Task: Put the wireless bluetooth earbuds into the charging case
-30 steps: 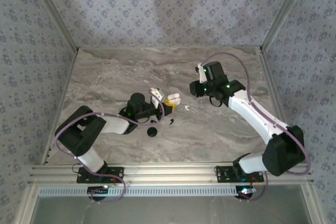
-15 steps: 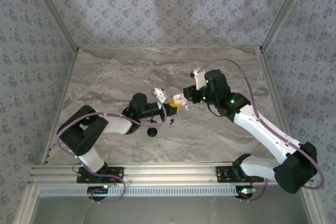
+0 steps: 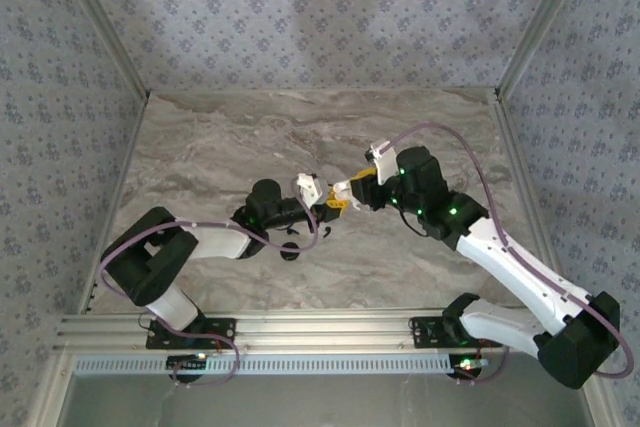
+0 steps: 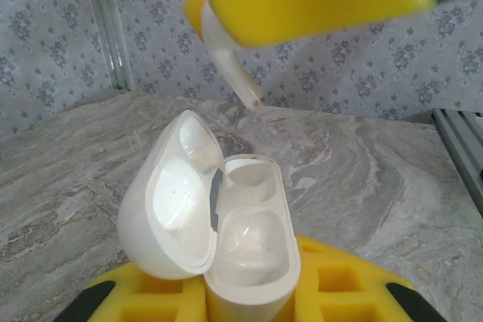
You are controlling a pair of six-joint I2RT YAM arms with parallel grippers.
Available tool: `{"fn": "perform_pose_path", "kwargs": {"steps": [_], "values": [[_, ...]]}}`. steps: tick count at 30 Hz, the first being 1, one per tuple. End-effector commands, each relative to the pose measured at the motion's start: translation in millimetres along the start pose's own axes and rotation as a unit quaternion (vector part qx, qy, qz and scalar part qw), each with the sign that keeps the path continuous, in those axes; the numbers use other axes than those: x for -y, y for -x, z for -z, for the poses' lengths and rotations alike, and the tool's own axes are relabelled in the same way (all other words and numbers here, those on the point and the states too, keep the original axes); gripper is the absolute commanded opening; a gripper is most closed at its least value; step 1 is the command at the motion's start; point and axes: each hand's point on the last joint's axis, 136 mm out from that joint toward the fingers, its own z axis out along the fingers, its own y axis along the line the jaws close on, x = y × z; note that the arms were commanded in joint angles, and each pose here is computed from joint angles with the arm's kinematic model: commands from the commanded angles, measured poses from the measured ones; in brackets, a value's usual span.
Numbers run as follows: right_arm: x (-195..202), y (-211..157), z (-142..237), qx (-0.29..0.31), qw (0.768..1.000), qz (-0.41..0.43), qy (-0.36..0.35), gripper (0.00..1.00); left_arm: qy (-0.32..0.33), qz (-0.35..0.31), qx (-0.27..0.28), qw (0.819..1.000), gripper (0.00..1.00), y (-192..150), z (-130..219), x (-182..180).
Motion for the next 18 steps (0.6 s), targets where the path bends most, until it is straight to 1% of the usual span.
{"fn": "perform_pose_path", "kwargs": {"steps": [1,7,18], "values": [[0.4,-8.3,-2.0,-0.009,1.0,0.007,-0.003,0.27,0.008,-0.022,0.021,0.999,0.16,18.3,2.7,0.5],[0.7,-11.6,-5.5,-0.014,1.0,0.007,-0.004,0.27,0.019,-0.014,0.03,0.999,0.16,21.8,5.2,-2.1],[4.1,-3.4,-10.4,0.004,1.0,0.009,-0.014,0.26,0.009,-0.011,0.031,0.999,0.16,25.7,6.2,1.5]]}}
